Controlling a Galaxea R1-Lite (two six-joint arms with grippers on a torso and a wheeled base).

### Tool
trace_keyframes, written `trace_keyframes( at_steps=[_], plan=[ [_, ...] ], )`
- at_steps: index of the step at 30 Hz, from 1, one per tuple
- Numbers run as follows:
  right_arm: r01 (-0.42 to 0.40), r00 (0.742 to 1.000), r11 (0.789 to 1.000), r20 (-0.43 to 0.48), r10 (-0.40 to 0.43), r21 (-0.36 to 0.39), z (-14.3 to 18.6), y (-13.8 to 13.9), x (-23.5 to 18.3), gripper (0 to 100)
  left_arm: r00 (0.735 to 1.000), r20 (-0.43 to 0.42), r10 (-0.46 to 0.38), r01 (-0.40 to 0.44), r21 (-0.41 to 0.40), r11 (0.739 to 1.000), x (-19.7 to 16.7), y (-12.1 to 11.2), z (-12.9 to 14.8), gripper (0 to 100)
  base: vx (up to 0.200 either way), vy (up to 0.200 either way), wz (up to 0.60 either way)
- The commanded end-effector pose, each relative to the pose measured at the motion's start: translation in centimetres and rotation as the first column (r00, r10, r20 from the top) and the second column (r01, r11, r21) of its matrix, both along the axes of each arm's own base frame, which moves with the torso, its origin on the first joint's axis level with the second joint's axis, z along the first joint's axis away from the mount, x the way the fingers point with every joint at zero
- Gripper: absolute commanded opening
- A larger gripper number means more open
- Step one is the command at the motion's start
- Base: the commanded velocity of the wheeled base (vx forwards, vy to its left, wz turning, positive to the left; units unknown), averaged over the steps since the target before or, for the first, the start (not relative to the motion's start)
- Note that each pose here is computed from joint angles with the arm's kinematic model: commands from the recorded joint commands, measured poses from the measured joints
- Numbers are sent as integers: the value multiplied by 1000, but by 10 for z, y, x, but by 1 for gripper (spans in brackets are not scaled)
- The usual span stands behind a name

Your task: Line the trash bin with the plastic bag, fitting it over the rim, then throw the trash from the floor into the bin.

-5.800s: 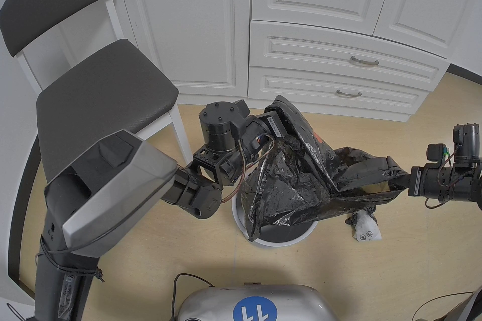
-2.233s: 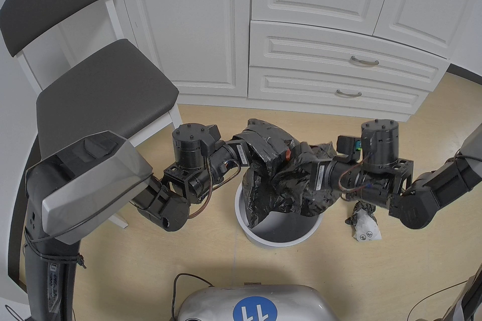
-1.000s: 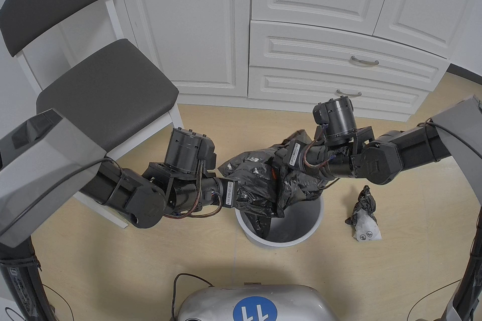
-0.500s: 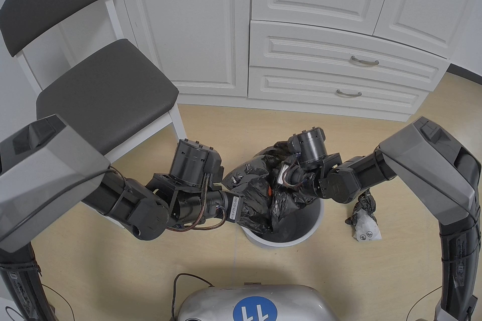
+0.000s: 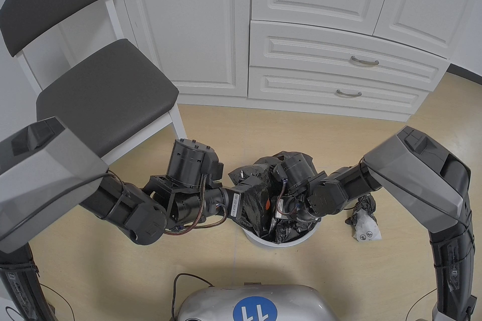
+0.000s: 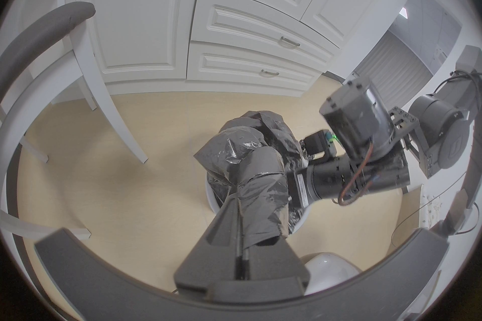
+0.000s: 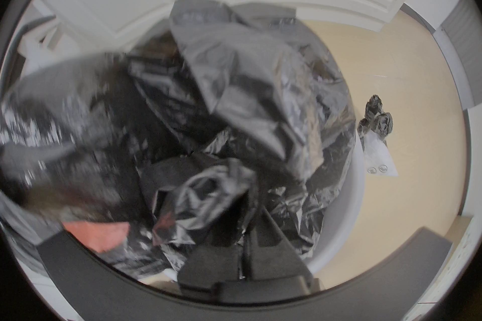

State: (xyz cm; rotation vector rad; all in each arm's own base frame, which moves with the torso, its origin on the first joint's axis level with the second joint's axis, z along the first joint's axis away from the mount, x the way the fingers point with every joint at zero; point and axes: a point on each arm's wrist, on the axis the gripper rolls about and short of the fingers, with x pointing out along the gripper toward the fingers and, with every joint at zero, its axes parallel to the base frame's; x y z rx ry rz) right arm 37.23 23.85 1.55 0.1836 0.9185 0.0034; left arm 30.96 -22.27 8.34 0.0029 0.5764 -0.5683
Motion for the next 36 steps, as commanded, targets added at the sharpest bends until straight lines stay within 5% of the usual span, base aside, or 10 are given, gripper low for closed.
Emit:
trace_keyframes(
  at_steps=[1, 12, 21, 36],
  plan=[
    [-73, 996, 997, -57, 74, 5, 9, 9, -20, 0, 1000, 17, 1, 0, -12, 1000, -5, 3, 10, 0, 0, 0, 0],
    [-128, 991, 989, -24, 130, 67, 48, 11, -44, 0, 999, 33, 0, 0, -16, 1000, -12, 11, 24, 0, 0, 0, 0],
    [-94, 995, 992, 28, 92, 89, 74, -9, -41, 0, 995, -92, -27, 36, 98, 995, 5, -15, -54, 0, 0, 0, 0],
    [49, 986, 984, 151, -75, 168, 31, -4, 18, 0, 994, -99, -41, 52, 105, 993, -1, -17, -55, 0, 0, 0, 0]
  ],
)
